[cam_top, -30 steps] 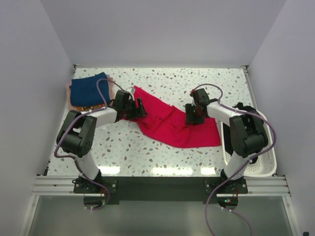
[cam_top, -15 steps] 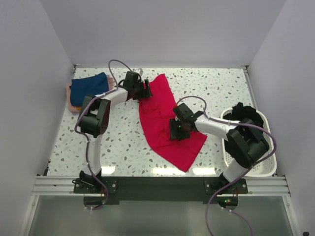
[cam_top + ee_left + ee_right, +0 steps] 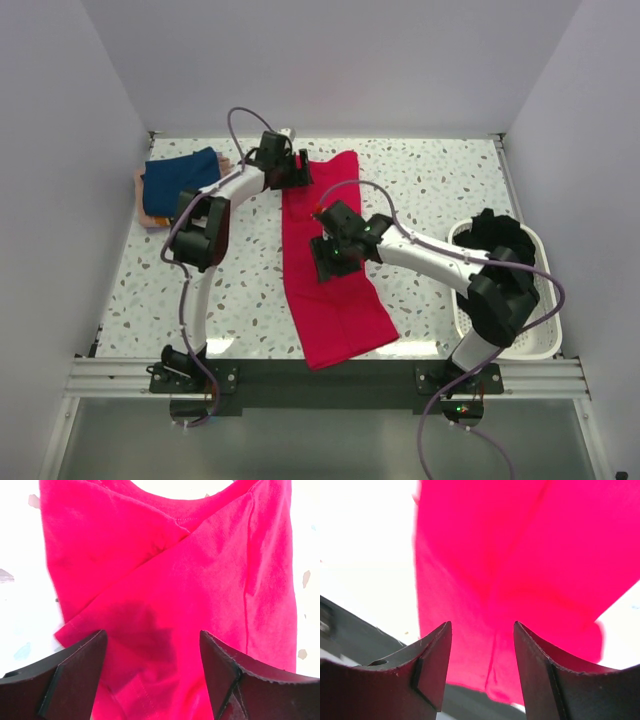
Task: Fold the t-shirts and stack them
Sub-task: Fold the tshirt
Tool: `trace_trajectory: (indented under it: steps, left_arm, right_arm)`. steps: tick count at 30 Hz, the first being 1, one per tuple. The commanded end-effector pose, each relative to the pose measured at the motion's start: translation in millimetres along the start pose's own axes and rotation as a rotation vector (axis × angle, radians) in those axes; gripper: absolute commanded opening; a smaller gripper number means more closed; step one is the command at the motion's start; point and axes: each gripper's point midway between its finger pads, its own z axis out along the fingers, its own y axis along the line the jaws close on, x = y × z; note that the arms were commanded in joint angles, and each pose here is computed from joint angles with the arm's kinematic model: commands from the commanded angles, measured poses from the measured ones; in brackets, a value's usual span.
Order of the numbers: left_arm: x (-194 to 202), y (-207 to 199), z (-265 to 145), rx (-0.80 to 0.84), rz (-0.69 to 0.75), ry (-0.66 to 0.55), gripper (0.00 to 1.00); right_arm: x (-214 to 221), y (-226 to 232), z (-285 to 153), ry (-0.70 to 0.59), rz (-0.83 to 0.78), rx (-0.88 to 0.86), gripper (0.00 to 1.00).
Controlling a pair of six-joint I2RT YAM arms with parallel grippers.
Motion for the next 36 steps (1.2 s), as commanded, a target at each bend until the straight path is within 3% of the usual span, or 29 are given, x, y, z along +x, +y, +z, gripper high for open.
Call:
trace_trajectory:
  steps: [1, 4, 7, 10, 11, 16, 23, 36]
  left_arm:
    - [-50, -14, -39, 0.0, 0.057, -0.102, 0.8]
    - [-59, -27, -67, 0.03, 0.067, -0.146, 0.82]
    - [-43, -29, -83, 0.053, 0.048, -0.127, 0.82]
    - [-8, -25, -89, 0.064, 0.005, -0.075, 0.82]
    - [20, -17, -87, 0.049, -0.012, -0.025, 0.82]
    - [62, -31, -99, 0.123, -0.068, -0.037, 0.81]
    - [108, -29, -74, 0.119, -0.076, 0.068, 0.81]
    - [113, -12, -30, 0.035, -0.048, 0.139, 0.81]
  right_arm:
    - [-64, -11, -41, -0.165, -0.087, 0.073, 0.56]
    - [-103, -31, -43, -0.219, -0.051, 0.073, 0.57]
    - [-133, -49, -33, -0.264, -0.013, 0.042, 0.57]
    - [-148, -56, -13, -0.238, -0.001, 0.006, 0.56]
    - [-149, -56, -7, -0.226, 0.003, -0.012, 0.56]
    - [-150, -59, 31, -0.188, 0.036, -0.061, 0.56]
    - [-134, -79, 74, -0.107, 0.068, -0.019, 0.56]
    - [-142, -120, 117, -0.044, 0.129, 0.045, 0.56]
